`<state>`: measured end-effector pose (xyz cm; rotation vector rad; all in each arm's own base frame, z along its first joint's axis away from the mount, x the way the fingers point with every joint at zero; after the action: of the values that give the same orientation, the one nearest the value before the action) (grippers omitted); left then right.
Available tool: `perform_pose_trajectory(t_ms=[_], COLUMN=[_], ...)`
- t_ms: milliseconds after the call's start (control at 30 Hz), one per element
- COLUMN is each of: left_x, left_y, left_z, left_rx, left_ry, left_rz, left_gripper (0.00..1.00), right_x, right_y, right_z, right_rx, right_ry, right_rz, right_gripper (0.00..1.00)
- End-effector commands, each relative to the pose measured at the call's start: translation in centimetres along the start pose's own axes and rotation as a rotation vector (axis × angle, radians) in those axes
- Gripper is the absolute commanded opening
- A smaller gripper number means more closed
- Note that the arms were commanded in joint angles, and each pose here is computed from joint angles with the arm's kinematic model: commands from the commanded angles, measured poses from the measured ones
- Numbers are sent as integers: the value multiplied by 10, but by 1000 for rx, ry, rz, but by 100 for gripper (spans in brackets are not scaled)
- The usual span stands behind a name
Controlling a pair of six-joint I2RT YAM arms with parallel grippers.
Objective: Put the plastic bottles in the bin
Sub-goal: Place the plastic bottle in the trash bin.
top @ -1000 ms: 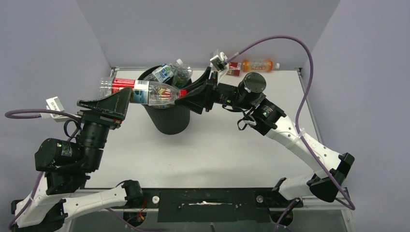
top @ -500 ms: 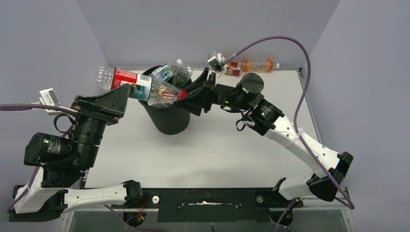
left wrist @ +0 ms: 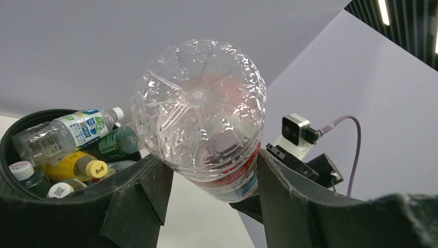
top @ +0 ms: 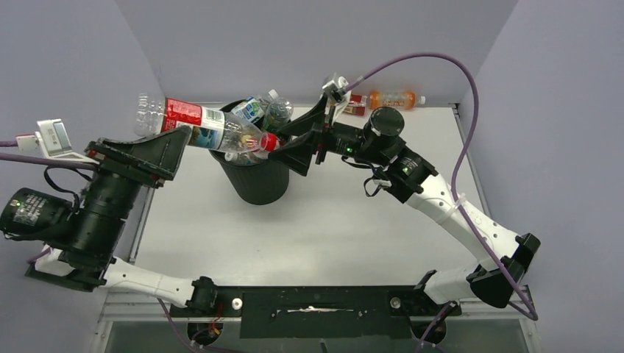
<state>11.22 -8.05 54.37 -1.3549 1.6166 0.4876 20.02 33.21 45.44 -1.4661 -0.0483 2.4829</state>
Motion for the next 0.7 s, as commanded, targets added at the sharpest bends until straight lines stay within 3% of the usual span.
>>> perform_pose_trajectory(t_ms=[0, 400, 667], left_x=[-37, -66, -60], left_y=[0, -11, -12], left_z=[28, 65, 18], left_rx=[-31, -82, -106], left_ry=[31, -151, -329], left_rz=[7, -35, -75], left_gripper=[44, 42, 42], right_x=[-26, -31, -35], right_y=[29, 63, 68], right_z=[-8, -24, -25], right_rx=[93, 216, 244], right_ry=[28, 18, 22], right_rz=[-76, -86, -75], right_gripper=[98, 98, 98])
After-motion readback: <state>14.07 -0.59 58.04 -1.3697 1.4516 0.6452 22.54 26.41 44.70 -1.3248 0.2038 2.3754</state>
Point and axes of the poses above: each gripper's point midway between its finger pads, its own y axis back along the fingers, its own z axis along the line the jaws close on, x = y × z, the point moved 5 cm from there along y, back along the fingers, and after that the axes turned 12 degrees about -y, right-handed, at the moved point
